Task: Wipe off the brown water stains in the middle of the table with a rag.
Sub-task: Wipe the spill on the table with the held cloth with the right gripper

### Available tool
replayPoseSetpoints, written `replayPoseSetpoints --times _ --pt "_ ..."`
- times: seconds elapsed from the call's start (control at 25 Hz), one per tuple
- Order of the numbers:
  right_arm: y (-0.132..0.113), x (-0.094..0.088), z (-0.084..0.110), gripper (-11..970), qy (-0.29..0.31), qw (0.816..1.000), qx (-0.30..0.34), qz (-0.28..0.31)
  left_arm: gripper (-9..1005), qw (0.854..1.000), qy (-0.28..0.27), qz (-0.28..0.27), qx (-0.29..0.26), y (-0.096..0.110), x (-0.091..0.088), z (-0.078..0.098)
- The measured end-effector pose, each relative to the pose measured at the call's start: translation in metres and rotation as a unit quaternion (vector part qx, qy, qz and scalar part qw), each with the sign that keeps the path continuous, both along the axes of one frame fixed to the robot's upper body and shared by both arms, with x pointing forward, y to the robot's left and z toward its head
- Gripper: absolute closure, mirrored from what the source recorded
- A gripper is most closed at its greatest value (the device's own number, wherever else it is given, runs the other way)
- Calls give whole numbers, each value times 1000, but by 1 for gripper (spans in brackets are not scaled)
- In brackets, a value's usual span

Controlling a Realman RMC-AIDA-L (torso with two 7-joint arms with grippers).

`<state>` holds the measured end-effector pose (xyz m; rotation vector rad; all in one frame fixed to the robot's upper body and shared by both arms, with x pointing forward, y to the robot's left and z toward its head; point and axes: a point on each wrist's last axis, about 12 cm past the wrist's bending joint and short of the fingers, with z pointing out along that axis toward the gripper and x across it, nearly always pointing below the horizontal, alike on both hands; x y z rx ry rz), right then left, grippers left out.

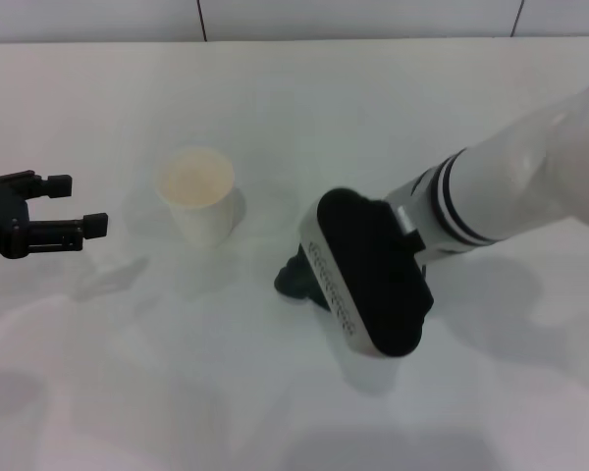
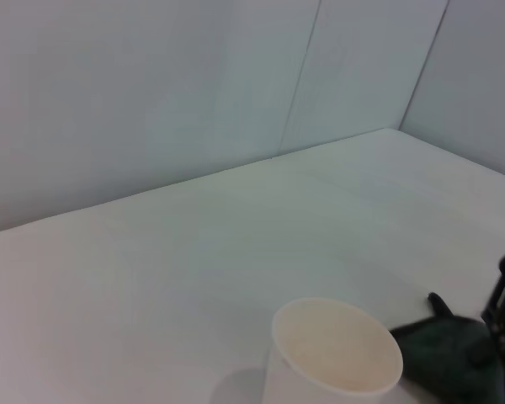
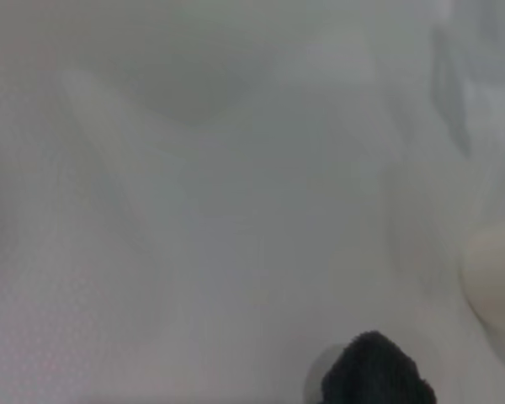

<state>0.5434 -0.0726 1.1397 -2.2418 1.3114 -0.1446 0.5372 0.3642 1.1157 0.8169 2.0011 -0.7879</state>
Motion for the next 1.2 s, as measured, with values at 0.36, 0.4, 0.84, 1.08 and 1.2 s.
replayPoseSetpoints --times 0.36,0.4,0.84,1.08,1.2 --pt "4 4 -9 848 -16 1000 5 5 106 1000 -2 0 0 -1 1 0" --pt "4 6 -10 848 -17 1000 6 1 106 1000 -2 0 0 -1 1 1" --pt "-16 40 4 849 -43 994 55 -88 106 1000 -4 2 -2 -1 1 0" --pt "-19 38 0 849 -31 994 46 -90 105 1000 -4 1 -2 -1 1 0" --pt "-12 26 -8 849 -23 998 21 -61 104 1000 -4 1 -2 -1 1 0"
